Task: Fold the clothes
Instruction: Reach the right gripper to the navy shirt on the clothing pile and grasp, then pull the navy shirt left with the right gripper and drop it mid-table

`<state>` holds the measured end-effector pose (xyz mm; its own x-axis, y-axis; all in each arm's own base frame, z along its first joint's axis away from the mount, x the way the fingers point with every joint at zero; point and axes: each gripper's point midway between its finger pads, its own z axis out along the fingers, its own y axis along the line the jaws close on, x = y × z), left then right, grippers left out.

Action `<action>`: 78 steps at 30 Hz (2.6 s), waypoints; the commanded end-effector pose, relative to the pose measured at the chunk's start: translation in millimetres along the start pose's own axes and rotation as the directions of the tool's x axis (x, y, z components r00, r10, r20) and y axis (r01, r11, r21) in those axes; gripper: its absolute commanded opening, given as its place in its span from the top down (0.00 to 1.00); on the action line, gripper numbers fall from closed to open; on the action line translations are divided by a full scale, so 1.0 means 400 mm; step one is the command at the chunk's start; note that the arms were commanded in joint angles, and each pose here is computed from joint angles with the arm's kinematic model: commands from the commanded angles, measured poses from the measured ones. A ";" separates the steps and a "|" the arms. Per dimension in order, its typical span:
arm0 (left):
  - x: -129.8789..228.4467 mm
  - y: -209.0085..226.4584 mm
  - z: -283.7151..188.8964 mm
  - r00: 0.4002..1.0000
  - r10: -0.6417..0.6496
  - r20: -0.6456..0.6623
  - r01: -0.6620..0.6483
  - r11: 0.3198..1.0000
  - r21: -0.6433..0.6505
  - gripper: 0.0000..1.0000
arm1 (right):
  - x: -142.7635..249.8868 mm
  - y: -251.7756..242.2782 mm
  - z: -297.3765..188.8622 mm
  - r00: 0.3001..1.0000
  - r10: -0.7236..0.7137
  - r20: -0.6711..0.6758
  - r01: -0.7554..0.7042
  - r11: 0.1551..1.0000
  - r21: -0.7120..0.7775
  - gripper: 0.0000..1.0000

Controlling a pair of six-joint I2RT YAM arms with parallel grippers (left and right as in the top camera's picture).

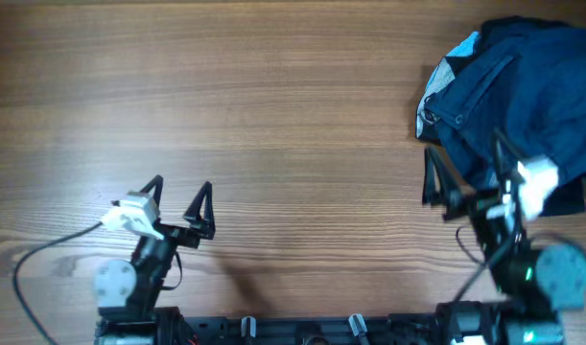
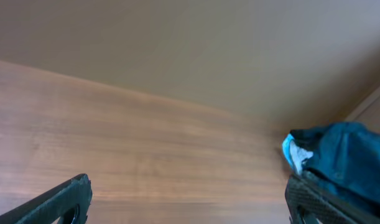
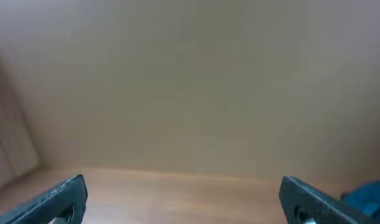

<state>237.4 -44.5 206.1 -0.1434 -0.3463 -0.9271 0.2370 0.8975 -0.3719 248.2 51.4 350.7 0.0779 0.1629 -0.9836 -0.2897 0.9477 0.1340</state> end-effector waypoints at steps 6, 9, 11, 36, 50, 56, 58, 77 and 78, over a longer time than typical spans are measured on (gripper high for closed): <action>-0.072 -0.017 0.064 0.952 -0.132 -0.276 0.106 0.988 -0.108 0.00 | -0.136 -0.023 0.255 0.926 0.007 -0.378 -0.005 1.000 0.006 0.00; -0.029 0.013 0.102 0.879 -0.212 -0.427 0.138 0.971 -0.196 0.00 | -0.127 -0.041 0.316 0.846 -0.053 -0.530 0.053 0.998 -0.015 0.00; 0.021 0.028 0.122 0.819 -0.260 -0.511 0.161 0.960 -0.229 0.00 | -0.081 -0.068 0.334 0.758 -0.102 -0.644 0.111 0.993 -0.028 0.00; 0.203 0.100 0.156 0.626 -0.390 -0.675 0.182 0.915 -0.360 0.00 | 0.506 -0.678 0.244 0.309 0.724 -0.617 0.145 0.605 0.783 0.16; 0.183 0.101 0.178 0.662 -0.369 -0.653 0.183 0.924 -0.336 0.00 | 0.466 -0.663 0.289 0.363 0.613 -0.702 0.146 0.707 0.692 0.96; 0.162 0.098 0.193 0.691 -0.350 -0.632 0.184 0.931 -0.315 0.00 | 0.187 -0.355 0.475 0.565 0.303 -0.767 -0.036 0.938 0.345 0.96; 0.154 0.094 0.192 0.700 -0.341 -0.627 0.181 0.934 -0.307 0.00 | 0.096 -0.237 0.509 0.639 0.207 -0.741 -0.034 0.970 0.242 0.96; 0.061 -0.003 0.139 0.766 -0.272 -0.583 0.213 0.962 -0.169 0.00 | -0.064 0.236 0.582 0.790 0.097 -0.605 -0.151 0.988 -0.038 0.96; 0.064 -0.001 0.137 0.767 -0.252 -0.590 0.196 0.968 -0.159 0.00 | -0.055 0.234 0.575 0.779 0.097 -0.620 -0.149 0.988 -0.033 0.89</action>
<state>287.2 -61.1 175.9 -0.7226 -0.3653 -0.5869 0.0022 0.8477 -0.5305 440.4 197.4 419.9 -0.5277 0.0396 -0.8485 -0.3416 0.9047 0.2547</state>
